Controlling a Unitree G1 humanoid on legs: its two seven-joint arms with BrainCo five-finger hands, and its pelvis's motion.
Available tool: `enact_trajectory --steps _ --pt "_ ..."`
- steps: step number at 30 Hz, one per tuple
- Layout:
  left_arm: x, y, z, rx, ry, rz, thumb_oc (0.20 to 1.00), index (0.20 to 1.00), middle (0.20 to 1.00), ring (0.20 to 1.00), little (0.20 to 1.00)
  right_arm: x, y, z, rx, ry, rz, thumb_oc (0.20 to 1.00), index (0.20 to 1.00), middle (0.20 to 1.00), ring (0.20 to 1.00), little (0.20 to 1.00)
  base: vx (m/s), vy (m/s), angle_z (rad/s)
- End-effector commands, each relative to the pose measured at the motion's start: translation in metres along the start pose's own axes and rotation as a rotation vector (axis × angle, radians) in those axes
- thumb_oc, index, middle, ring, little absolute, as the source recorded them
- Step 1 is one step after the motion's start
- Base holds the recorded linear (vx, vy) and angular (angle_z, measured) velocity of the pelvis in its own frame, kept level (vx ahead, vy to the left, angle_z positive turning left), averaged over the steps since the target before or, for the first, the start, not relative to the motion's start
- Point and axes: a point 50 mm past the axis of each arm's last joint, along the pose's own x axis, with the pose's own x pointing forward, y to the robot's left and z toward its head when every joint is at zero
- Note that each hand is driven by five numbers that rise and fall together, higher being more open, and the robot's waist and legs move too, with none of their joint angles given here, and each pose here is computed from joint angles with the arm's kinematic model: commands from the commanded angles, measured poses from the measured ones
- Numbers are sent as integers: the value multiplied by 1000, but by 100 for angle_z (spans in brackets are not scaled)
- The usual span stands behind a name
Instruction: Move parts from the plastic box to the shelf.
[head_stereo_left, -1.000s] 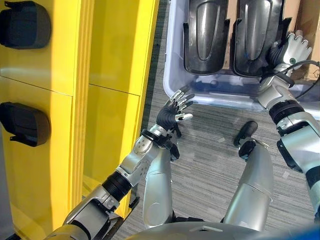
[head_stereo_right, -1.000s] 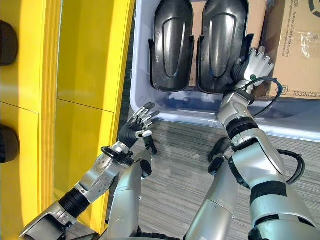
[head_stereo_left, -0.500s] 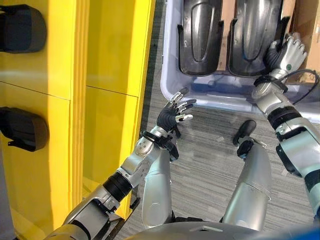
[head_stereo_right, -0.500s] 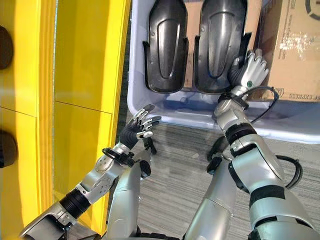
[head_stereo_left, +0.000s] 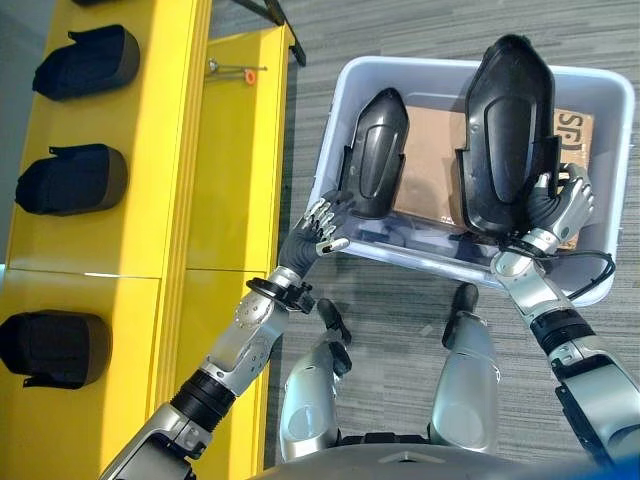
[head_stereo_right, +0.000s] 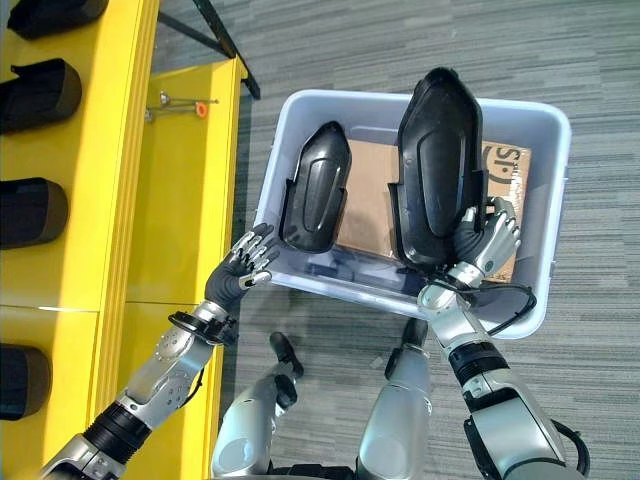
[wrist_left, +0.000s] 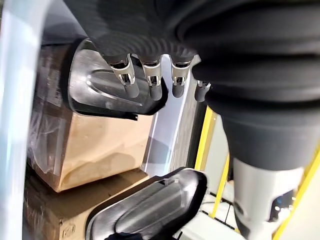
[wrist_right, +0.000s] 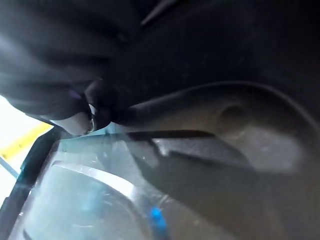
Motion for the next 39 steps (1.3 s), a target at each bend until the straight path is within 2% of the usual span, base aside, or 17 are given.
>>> enact_trajectory --steps 1,7,11,13,16,17,19,23,26,28,39 --pt "4 -9 18 34 -99 -45 1000 1000 1000 1000 1000 18 -8 27 100 -109 -78 200 200 200 200 200 126 41 -11" --pt "-2 -5 11 23 -70 -15 1000 1000 1000 1000 1000 14 -12 18 114 -70 0 200 200 200 200 200 127 36 -6" --pt "-10 1 3 11 -39 24 1000 1000 1000 1000 1000 -3 -1 11 185 13 190 200 200 200 200 200 133 32 -2" --pt "-18 8 1 17 -32 63 1000 1000 1000 1000 1000 -27 9 8 315 107 387 200 200 200 200 200 60 -39 1" --pt "-23 12 1 24 -32 88 1000 1000 1000 1000 1000 -49 17 12 407 140 568 200 200 200 200 200 2 -87 -2" --pt "-26 15 1 23 -31 113 1000 1000 1000 1000 1000 -66 26 17 482 182 730 200 200 200 200 200 -41 -226 3" --pt "-33 23 2 34 -30 166 1000 1000 1000 1000 1000 -91 34 32 561 141 950 200 200 200 200 200 -92 -333 8" --pt "-46 36 -3 -1 -19 274 1000 1000 1000 1000 1000 -118 41 62 627 52 1208 200 200 200 200 200 -83 -418 39" --pt "-54 35 -12 -28 9 266 1000 1000 1000 1000 1000 -125 41 73 655 50 1248 200 200 200 200 200 -83 -306 29" --pt "-56 25 -21 -26 50 190 1000 1000 1000 1000 1000 -125 38 73 657 89 1214 200 200 200 200 200 -177 -124 127" --pt "-38 19 -18 19 42 160 1000 1000 1000 1000 1000 -121 33 57 667 128 1197 200 200 200 200 200 -95 89 57"
